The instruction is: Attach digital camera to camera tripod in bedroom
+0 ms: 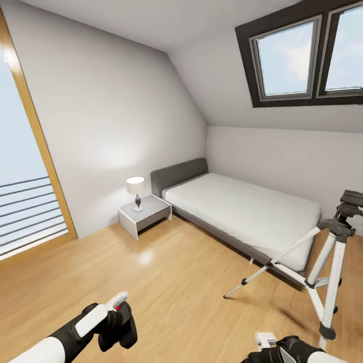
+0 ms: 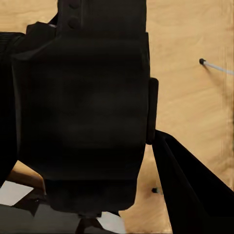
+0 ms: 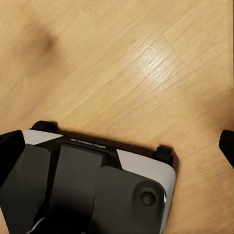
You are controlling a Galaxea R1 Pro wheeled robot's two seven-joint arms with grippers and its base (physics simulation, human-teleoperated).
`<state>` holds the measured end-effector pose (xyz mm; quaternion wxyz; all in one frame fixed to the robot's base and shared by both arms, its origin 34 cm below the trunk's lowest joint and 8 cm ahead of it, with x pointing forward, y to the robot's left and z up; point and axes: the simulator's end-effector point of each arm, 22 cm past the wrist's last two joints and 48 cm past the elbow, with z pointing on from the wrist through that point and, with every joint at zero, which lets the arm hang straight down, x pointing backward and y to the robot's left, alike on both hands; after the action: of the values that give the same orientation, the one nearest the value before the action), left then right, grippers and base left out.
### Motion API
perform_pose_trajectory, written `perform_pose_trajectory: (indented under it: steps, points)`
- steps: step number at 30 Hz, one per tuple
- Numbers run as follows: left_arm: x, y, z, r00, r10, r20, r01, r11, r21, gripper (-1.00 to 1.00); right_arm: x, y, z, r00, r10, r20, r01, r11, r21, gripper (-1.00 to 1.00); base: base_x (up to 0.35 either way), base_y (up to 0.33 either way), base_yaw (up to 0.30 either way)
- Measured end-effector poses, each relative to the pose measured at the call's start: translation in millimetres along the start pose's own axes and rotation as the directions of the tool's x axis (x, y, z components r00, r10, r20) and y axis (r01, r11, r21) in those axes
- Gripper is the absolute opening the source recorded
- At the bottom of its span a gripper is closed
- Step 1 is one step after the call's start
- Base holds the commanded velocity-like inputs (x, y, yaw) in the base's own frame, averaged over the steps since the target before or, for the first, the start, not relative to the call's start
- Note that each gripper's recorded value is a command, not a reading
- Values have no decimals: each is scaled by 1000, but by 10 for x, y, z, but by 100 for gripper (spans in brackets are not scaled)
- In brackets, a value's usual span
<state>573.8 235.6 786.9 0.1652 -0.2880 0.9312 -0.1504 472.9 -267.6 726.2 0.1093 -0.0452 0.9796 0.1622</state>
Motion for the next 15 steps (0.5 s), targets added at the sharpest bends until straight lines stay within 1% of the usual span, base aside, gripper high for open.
perform_pose_trajectory:
  steps: [5, 6, 9, 10, 12, 15]
  points:
    - [86, -255, 33, 1000, 0, -6, 0, 995, 96, -100, 126, -12, 28, 1000, 2, -9, -2, 1000, -3, 100, 0, 0, -252]
    - [92, -353, 37, 1000, -4, 3, 4, 991, 132, -100, 211, -39, 37, 1000, 5, -18, -5, 1000, -1, 100, 0, 0, -252]
    - [85, -422, 46, 1000, -6, 25, 2, 987, 163, -100, 387, -74, 65, 999, 12, -36, -12, 1000, 4, 100, 0, 0, -252]
    - [97, -403, 62, 999, -10, 36, 4, 986, 167, -100, 528, -94, 88, 999, 16, -52, -15, 1000, 8, 100, 0, 0, -252]
    - [139, -319, 93, 999, -15, 41, 9, 988, 157, -100, 674, -106, 111, 997, 24, -68, -23, 1000, 10, 100, 0, 0, -252]
    - [233, -61, 159, 999, -29, 35, 25, 993, 112, -100, 894, -122, 140, 995, 34, -94, -33, 999, 14, 100, 0, 0, -252]
